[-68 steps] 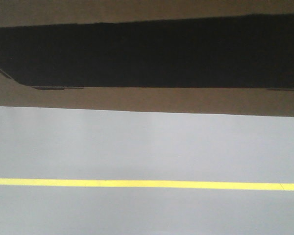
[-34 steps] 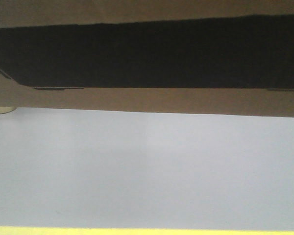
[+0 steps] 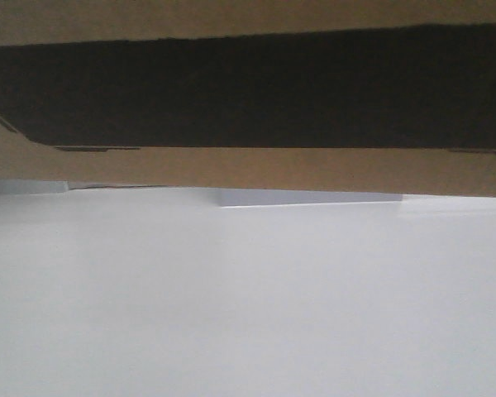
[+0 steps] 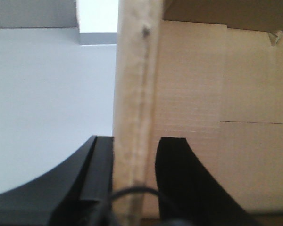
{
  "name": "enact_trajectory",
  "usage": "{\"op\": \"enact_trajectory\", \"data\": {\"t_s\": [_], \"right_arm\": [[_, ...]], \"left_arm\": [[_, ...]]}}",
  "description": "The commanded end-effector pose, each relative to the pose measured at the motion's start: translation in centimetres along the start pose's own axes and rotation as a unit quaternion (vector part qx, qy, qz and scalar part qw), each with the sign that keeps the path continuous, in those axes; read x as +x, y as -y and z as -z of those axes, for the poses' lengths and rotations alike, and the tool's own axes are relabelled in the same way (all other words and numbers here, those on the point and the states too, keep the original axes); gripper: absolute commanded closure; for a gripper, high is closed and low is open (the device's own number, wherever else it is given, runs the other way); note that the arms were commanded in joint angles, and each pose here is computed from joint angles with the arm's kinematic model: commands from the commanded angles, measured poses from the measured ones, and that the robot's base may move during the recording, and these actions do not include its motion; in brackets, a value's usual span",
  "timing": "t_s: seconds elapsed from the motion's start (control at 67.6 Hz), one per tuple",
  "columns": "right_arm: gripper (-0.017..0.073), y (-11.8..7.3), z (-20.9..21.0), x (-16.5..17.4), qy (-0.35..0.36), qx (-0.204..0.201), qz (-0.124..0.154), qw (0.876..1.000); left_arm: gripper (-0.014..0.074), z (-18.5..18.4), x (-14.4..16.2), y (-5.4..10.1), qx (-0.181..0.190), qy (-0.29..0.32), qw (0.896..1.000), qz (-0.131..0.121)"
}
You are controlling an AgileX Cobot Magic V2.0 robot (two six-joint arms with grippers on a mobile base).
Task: Grab box from left shelf to table start
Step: 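Carry the box with both grippers while driving to the white table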
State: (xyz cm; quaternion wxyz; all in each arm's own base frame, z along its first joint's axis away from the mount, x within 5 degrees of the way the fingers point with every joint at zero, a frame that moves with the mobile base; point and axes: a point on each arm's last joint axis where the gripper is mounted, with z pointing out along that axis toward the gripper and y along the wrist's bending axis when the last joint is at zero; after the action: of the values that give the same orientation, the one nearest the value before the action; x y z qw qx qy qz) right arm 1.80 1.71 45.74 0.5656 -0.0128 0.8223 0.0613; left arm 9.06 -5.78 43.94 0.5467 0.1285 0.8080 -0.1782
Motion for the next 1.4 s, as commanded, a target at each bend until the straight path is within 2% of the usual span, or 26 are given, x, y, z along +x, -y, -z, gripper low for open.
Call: {"op": "enact_trajectory", "data": {"t_s": [0.0,1.39], "right_arm": [[0.0503,-0.34,-0.39,-2.45,0.091,-0.026,-0.011,0.995],[0.0503,-0.34,-0.4,-2.43,0.09,-0.026,-0.011,0.996]], "left_arm": [[0.0687,2.6,-3.3,2.73,0.178,0.158,0.971,-0.02],[0.0687,2.35,-3.3,2.86,0.178,0.155,0.972,-0.021]]}}
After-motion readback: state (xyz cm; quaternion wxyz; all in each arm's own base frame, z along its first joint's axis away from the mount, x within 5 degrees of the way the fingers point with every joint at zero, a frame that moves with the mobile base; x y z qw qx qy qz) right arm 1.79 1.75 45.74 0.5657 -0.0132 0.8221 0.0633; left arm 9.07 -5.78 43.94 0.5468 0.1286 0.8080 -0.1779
